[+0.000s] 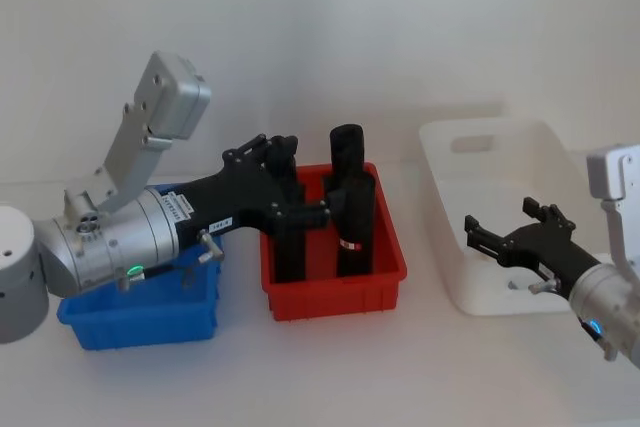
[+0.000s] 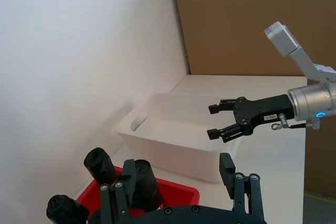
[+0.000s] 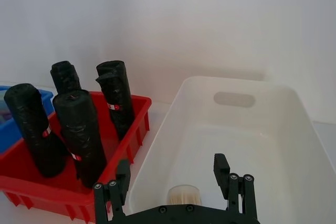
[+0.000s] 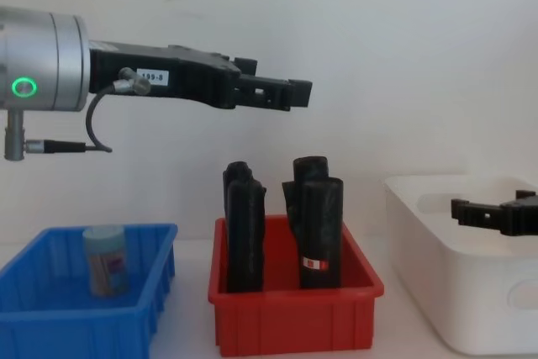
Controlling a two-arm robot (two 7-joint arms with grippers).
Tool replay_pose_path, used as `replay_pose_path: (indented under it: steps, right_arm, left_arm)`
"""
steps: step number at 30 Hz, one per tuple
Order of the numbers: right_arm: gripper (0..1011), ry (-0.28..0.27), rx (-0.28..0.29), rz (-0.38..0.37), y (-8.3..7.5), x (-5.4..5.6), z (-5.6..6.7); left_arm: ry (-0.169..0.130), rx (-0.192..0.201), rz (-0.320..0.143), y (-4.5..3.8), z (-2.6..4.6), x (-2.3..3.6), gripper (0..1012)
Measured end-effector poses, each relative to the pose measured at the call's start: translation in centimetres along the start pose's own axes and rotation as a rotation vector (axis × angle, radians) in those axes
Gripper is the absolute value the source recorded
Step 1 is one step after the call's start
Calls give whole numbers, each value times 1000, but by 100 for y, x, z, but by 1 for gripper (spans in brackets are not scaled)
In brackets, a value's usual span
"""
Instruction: Pick the cotton swabs from the blue box and place them into the white box.
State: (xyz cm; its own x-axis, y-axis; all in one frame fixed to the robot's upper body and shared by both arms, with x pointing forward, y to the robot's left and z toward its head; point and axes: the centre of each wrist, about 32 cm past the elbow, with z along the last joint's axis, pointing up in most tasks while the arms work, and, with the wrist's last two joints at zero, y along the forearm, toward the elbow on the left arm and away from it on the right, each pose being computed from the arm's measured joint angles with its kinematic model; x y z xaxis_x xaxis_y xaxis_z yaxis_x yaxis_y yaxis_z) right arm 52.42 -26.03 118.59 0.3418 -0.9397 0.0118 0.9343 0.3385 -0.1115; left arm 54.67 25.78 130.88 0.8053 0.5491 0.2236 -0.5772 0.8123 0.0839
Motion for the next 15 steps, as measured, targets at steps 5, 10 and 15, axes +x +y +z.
replay_pose_path:
  steps: [5,10,15]
  right_arm:
    - [1002,-11,32,-3,-125,-94,-24]
    - [1002,-19,60,-4,-233,-175,-37]
    - [1002,-26,92,-6,-360,-267,-48]
  left_arm:
    - [-6,-1,56,-36,-92,-90,1004]
    - [-9,-2,101,-64,-169,-168,1004]
    - [-13,-4,155,-98,-260,-266,1004]
